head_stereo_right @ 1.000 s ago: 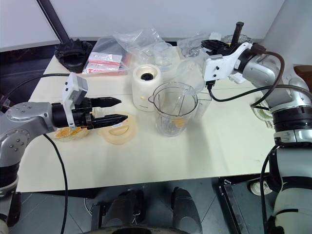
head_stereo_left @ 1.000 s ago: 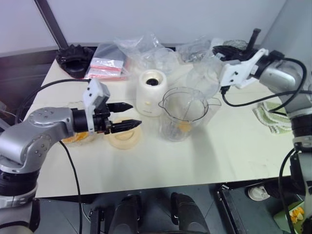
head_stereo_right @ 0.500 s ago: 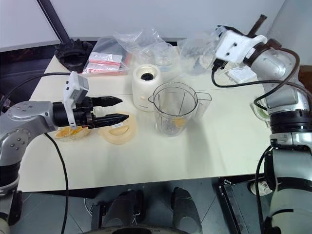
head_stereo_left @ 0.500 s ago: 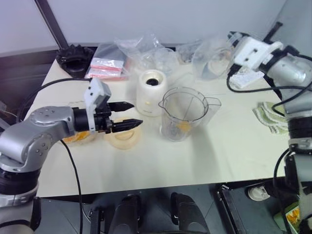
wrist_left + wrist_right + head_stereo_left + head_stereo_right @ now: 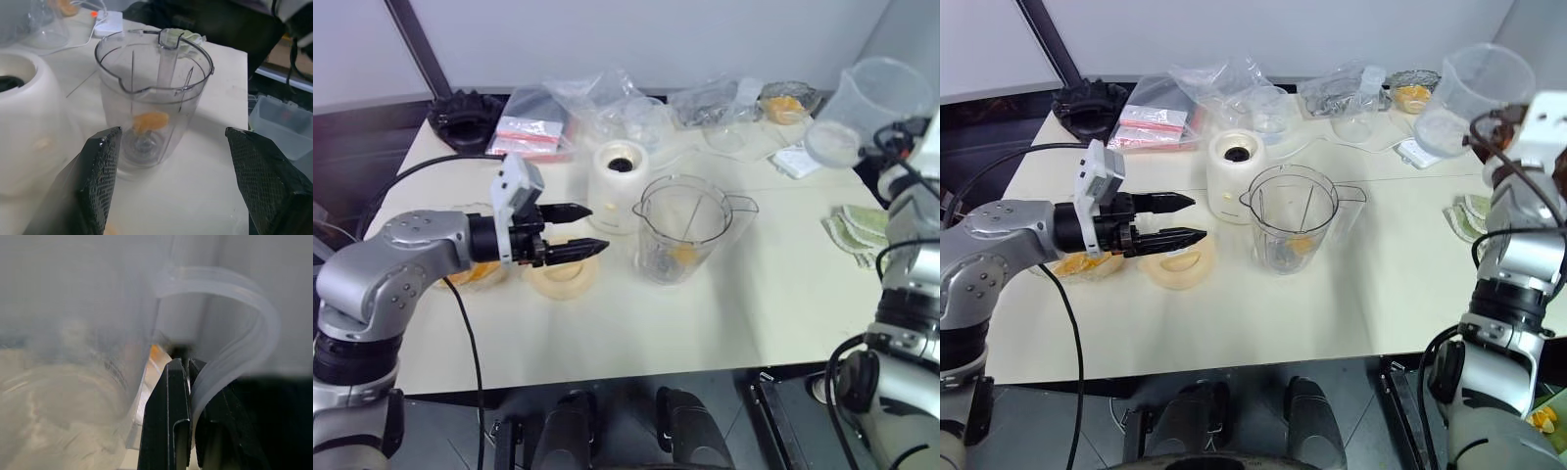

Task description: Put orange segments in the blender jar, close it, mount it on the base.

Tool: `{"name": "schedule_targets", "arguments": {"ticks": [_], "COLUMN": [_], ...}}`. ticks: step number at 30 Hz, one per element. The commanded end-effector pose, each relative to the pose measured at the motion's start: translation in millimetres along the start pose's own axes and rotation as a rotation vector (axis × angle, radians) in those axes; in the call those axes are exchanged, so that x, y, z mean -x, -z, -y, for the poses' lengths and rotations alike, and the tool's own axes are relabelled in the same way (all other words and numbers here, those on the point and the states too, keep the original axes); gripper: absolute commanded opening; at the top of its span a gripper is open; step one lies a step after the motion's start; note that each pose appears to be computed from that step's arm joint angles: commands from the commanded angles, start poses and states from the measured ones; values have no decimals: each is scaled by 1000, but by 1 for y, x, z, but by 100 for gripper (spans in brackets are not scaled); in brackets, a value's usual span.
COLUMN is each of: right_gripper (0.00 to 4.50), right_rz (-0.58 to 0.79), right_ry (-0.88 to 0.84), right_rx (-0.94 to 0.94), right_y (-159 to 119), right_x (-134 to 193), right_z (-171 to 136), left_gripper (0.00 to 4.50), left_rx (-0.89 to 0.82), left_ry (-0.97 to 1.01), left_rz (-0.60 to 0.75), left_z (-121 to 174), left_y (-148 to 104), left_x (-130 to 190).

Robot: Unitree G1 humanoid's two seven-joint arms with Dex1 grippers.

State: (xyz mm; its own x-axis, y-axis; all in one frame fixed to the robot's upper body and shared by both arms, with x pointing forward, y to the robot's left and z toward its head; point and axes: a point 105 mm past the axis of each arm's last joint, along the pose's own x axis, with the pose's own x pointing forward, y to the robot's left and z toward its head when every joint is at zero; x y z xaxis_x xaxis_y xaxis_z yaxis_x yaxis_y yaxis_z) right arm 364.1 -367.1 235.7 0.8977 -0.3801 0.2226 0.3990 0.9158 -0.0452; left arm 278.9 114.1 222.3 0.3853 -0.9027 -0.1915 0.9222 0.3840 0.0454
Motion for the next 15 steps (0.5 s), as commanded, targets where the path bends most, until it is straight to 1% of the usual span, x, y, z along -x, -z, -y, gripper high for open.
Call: {"name": "schedule_targets", "arguments": {"ticks": [1,2,4,8,10,13,15], "right_gripper": [7,7,7,7,7,7,7], "right_rz": [20,-11,-49,-96,-140,-179,-183], "right_ry": [34,25,-2,6,17,41,38], "right_rx": [-61,-22,-4,-12,27,32,26], "right_y": [19,34,56,89,107,127,134], "right_x": [12,16,23,33,37,41,43], "right_z": [13,12,7,4,5,9,8], "left_gripper": [351,351,351,351,351,351,351], "left_rx": [-24,-23,-23,-16,-14,-24,-24], "left_ry": [16,15,12,16,16,11,9], "left_rz": [15,11,-2,-10,-14,-33,-36], "left_z": [2,2,2,6,8,10,10], "left_y": [-7,-6,-2,1,3,7,7], "left_x": [0,0,-1,-2,-2,-2,-1]}}
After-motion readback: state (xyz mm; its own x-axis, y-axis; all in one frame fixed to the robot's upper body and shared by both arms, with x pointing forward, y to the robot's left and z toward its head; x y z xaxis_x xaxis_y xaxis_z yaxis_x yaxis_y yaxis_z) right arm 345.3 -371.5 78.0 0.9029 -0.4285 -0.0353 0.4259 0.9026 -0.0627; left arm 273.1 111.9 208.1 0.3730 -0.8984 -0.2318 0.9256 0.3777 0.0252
